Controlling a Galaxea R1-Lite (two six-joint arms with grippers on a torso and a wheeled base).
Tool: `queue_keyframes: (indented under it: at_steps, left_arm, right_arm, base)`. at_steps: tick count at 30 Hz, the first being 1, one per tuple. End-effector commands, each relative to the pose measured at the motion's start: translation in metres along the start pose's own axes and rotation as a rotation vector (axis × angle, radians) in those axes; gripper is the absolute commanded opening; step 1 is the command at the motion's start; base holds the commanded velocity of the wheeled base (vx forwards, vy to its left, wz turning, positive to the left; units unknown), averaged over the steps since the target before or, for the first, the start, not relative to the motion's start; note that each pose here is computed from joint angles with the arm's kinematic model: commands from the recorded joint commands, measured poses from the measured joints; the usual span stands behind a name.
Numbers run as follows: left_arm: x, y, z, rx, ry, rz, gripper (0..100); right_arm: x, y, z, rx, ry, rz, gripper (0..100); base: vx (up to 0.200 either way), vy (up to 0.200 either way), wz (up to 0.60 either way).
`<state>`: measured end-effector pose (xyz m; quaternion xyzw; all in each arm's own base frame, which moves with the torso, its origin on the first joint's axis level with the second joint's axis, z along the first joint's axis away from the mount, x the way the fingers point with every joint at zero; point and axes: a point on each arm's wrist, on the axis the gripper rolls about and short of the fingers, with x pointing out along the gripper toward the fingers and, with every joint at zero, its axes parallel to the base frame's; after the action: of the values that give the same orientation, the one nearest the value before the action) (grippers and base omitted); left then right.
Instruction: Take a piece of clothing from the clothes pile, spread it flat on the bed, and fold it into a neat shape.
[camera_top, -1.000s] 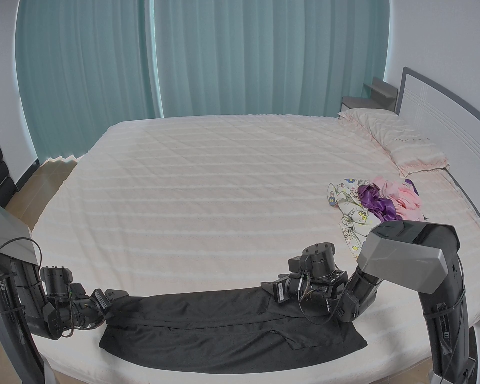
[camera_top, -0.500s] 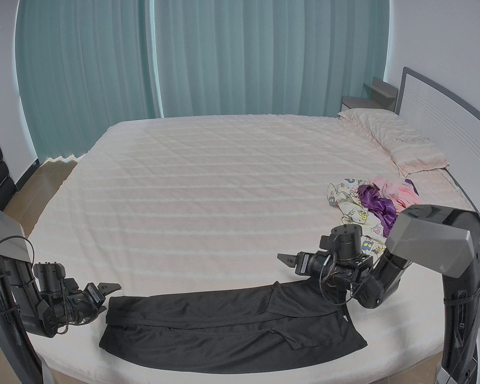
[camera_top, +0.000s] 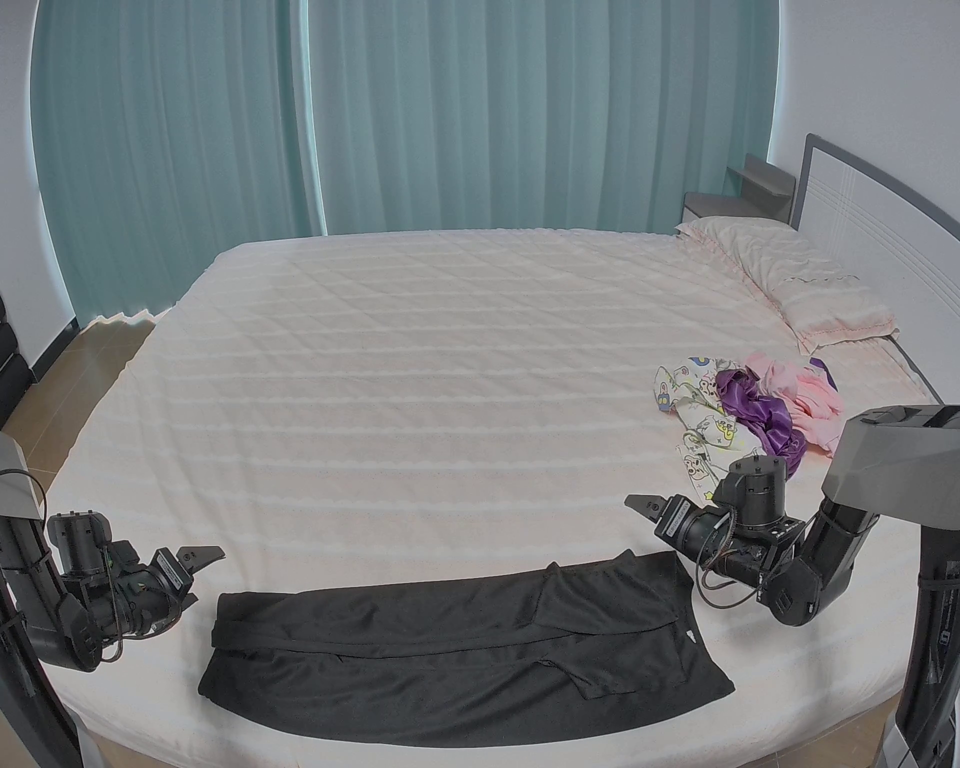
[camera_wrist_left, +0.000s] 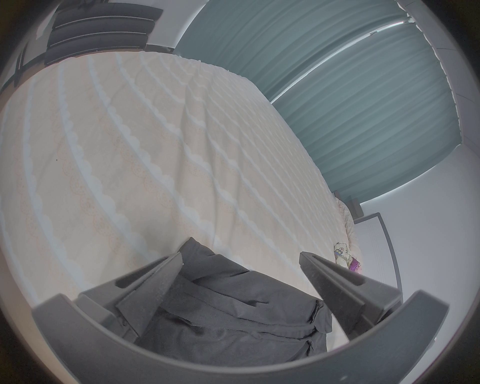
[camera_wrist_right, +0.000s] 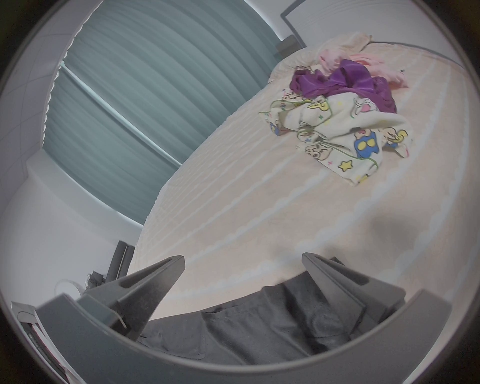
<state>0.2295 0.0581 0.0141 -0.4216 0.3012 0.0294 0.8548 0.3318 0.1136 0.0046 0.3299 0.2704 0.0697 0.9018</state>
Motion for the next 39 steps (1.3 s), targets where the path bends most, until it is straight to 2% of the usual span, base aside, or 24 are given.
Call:
queue_keyframes:
  at_steps: [1,6,13,14,16,20,21,22,24,37,38,39]
  left_arm:
    - [-0.001,0.0,0.0,-0.003,-0.001,0.001,100]
    - [-0.001,0.001,-0.002,-0.003,0.006,0.007,100]
    - [-0.001,0.004,-0.005,-0.003,0.017,0.023,100]
    - [-0.002,0.006,-0.008,0.007,0.019,0.046,100]
    - [-0.005,0.009,-0.012,0.055,0.041,0.065,100]
    - [-0.012,0.027,-0.035,0.211,0.156,0.134,100]
    - [-0.012,0.027,-0.035,0.211,0.156,0.134,100]
    - [-0.011,0.033,-0.041,0.249,0.198,0.156,100]
    - [-0.008,0.038,-0.046,0.269,0.232,0.171,100]
    - [-0.004,0.041,-0.053,0.272,0.269,0.196,100]
    - [-0.004,0.041,-0.053,0.274,0.266,0.203,0]
    - [-0.004,0.041,-0.053,0.276,0.264,0.207,0]
  right_arm:
    - [-0.002,-0.011,-0.009,0.034,0.022,-0.027,100]
    - [-0.01,-0.018,-0.012,0.097,0.013,-0.019,100]
    - [-0.012,-0.033,-0.015,0.115,-0.014,-0.027,100]
    - [-0.011,-0.036,-0.016,0.116,-0.015,-0.03,100]
    - [-0.011,-0.037,-0.017,0.117,-0.011,-0.034,100]
    - [-0.01,-0.039,-0.019,0.115,-0.004,-0.041,100]
    - [-0.01,-0.039,-0.019,0.115,-0.004,-0.041,100]
    - [-0.01,-0.039,-0.019,0.115,-0.004,-0.041,100]
    - [-0.01,-0.039,-0.02,0.116,-0.003,-0.042,100]
    - [-0.01,-0.038,-0.023,0.112,0.009,-0.041,100]
    - [-0.01,-0.038,-0.023,0.112,0.009,-0.041,100]
    - [-0.01,-0.038,-0.023,0.112,0.009,-0.041,100]
  base:
    - [-0.2,0.0,0.0]
    - [-0.08,0.0,0.0]
    - [0.0,0.0,0.0]
    - [0.0,0.0,0.0]
    - [0.0,0.0,0.0]
    - [0.0,0.0,0.0]
    - [0.0,0.0,0.0]
    - [0.0,0.0,0.0]
    - [0.0,0.0,0.0]
    - [0.0,0.0,0.0]
    - [0.0,0.0,0.0]
    - [0.0,0.0,0.0]
